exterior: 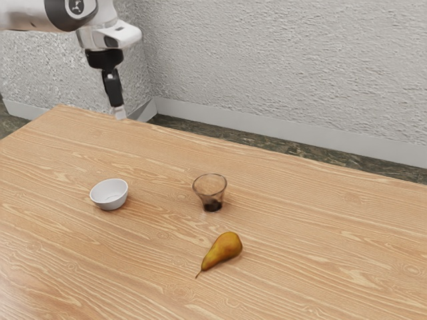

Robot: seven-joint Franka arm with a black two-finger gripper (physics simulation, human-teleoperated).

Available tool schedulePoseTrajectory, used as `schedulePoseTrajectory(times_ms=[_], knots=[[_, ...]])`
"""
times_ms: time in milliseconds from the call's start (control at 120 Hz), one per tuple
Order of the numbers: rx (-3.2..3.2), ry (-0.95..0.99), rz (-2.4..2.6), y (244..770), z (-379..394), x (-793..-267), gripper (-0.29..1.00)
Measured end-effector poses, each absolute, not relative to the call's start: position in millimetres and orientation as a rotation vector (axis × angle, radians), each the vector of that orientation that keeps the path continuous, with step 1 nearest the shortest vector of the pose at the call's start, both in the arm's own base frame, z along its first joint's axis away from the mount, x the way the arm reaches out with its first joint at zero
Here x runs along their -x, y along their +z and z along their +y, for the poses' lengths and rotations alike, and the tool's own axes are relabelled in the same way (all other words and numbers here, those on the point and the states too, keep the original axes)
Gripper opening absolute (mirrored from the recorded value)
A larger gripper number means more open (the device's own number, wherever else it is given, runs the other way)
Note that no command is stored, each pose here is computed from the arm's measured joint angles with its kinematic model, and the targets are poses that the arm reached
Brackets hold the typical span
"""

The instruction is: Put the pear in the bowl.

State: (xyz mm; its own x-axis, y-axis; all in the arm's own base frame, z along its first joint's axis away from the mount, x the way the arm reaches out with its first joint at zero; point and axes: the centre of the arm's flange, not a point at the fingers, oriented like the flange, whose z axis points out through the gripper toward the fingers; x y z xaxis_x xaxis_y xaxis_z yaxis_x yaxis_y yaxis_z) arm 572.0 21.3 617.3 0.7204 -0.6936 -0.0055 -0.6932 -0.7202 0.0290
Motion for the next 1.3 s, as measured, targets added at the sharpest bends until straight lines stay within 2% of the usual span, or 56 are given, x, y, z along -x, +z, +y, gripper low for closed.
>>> schedulePoseTrajectory(times_ms=[283,433,858,1100,1300], knots=[[-2.829,0.003,-1.288,610,19,-582,0.7],[-2.693,-0.064,-1.368,551,-29,-598,0.7],[-2.672,-0.184,-1.311,371,-135,-574,0.7],[-2.725,-0.211,-1.265,292,-172,-563,0.7],[-2.806,-0.151,-1.128,268,-184,-565,0.7]])
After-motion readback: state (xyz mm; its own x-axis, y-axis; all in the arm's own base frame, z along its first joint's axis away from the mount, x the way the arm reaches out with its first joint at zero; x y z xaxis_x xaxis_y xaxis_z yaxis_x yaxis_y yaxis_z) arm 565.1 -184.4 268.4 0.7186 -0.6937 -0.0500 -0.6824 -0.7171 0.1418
